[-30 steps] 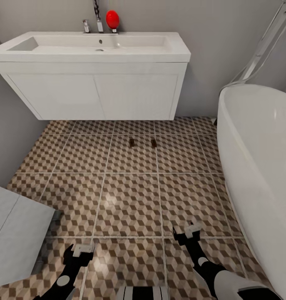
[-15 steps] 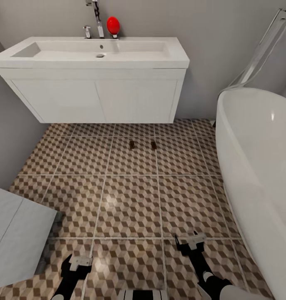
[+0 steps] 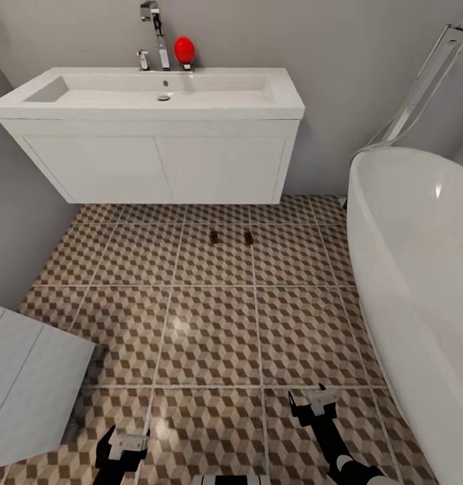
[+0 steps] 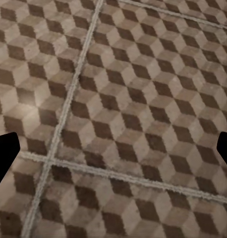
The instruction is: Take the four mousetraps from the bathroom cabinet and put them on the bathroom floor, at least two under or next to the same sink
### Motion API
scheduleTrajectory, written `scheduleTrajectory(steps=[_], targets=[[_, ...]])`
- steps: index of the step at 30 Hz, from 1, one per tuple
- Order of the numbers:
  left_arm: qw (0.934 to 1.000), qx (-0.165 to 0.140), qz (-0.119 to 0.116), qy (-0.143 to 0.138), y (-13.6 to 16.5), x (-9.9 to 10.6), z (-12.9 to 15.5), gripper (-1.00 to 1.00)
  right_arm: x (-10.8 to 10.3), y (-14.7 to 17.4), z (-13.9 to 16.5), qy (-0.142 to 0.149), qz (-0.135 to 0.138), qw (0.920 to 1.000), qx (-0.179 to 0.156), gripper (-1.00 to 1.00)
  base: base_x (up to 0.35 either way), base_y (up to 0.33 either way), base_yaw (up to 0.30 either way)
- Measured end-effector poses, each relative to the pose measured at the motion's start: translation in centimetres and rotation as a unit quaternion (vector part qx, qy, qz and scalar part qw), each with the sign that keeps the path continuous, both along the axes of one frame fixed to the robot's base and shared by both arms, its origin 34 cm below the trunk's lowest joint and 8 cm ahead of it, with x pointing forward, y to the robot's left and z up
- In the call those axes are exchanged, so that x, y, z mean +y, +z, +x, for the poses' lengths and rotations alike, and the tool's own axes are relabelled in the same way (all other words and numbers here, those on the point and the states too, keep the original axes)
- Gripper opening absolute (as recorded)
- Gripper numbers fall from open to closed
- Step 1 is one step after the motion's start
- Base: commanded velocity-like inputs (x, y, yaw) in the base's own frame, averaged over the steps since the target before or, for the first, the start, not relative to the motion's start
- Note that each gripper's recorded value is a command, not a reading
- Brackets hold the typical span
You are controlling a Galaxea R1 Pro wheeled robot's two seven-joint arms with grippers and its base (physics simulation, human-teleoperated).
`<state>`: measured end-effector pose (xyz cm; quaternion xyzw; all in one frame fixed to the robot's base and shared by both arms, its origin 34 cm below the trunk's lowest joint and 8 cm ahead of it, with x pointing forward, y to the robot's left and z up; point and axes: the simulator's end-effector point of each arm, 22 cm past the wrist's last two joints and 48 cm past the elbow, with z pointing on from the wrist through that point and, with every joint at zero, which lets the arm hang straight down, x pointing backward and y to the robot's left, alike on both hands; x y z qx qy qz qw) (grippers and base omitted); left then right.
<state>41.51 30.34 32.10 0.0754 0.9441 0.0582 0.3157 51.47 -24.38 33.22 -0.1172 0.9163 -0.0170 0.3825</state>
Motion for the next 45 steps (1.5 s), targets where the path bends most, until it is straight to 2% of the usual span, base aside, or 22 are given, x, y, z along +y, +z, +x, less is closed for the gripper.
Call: scheduleTrajectory(steps=[19,29,45], targets=[[1.0000,0.003,0.000,0.001,3.6,-0.1,0.0,1.00,-0.7,3.3,-1.3,-0.002,-0.005,0.9999,0.012,1.00,0.000,0.000,0.000],[0.9998,0.019,0.006,0.002,5.3,0.6,-1.3,1.00,-0.8,5.5,-0.9,-0.004,-0.006,0.9999,0.009,1.00,0.000,0.000,0.000],[0.9998,0.015,0.008,0.002,8.7,0.7,-0.8,1.00,-0.9,9.3,0.1,-0.004,-0.006,1.0000,-0.002,1.00,0.000,0.000,0.000]])
